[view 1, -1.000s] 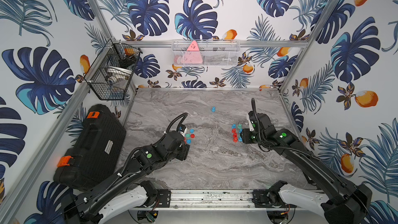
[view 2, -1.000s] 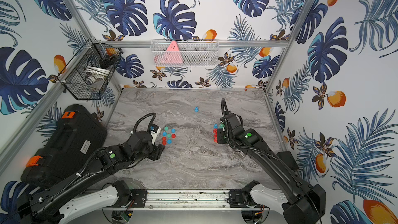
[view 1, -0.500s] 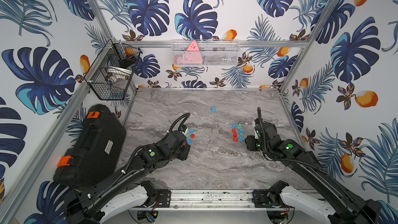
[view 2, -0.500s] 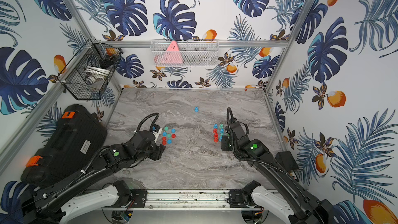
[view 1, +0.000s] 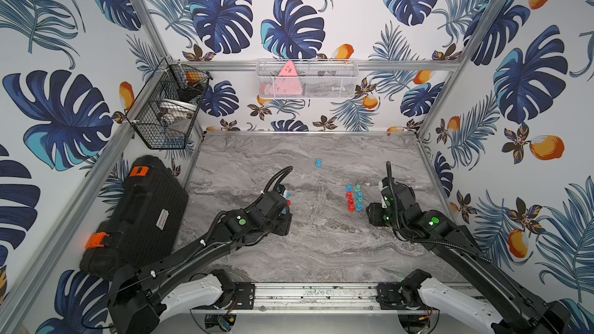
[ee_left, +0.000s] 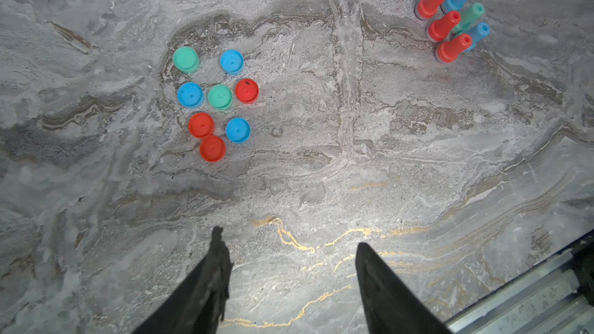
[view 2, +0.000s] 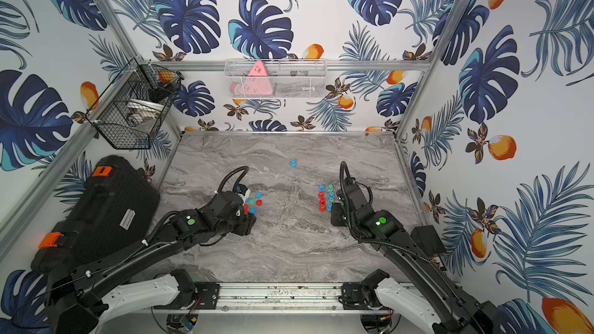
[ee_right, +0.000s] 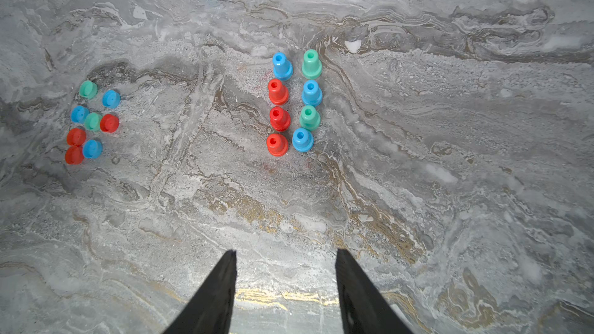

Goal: Close the stamp cap
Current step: Move the cover to the center of the board.

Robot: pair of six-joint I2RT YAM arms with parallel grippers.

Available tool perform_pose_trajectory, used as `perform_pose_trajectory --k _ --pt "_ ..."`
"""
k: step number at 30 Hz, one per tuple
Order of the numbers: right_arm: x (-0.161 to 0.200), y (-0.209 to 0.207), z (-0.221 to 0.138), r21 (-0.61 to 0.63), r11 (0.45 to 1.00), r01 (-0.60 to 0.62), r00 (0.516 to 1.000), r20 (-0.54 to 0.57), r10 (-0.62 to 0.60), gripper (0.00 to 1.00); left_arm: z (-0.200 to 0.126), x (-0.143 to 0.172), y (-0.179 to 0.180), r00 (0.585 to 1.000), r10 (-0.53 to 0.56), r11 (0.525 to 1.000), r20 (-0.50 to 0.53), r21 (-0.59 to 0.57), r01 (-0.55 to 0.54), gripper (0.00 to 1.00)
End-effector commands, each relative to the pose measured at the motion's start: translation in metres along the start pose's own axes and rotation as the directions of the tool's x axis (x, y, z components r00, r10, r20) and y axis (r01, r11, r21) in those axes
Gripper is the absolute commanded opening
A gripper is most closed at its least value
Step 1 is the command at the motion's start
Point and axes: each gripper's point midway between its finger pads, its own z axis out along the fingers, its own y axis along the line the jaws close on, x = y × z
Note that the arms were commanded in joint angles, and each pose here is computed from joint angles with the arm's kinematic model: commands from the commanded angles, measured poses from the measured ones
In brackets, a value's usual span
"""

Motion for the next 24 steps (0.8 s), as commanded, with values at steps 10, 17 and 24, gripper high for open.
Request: perform_pose_trajectory --k 10,17,24 --pt "-0.003 -0.001 -0.007 0.007 1.0 -0.009 0.999 0.041 0.009 0.53 0.036 -0.012 -0.011 0.996 -0.084 0.996 0.034 0.012 0.084 0.65" --pt "-0.003 0.001 -0.009 0.008 1.0 -0.002 0.999 0.042 0.001 0.52 0.062 -0.015 -0.008 0.993 -0.113 0.993 0.017 -0.016 0.113 0.64" --pt "-0.002 0.003 -0.009 0.005 1.0 0.006 0.999 0.044 -0.007 0.52 0.087 -0.018 0.006 0.983 -0.183 0.983 0.001 -0.036 0.182 0.62"
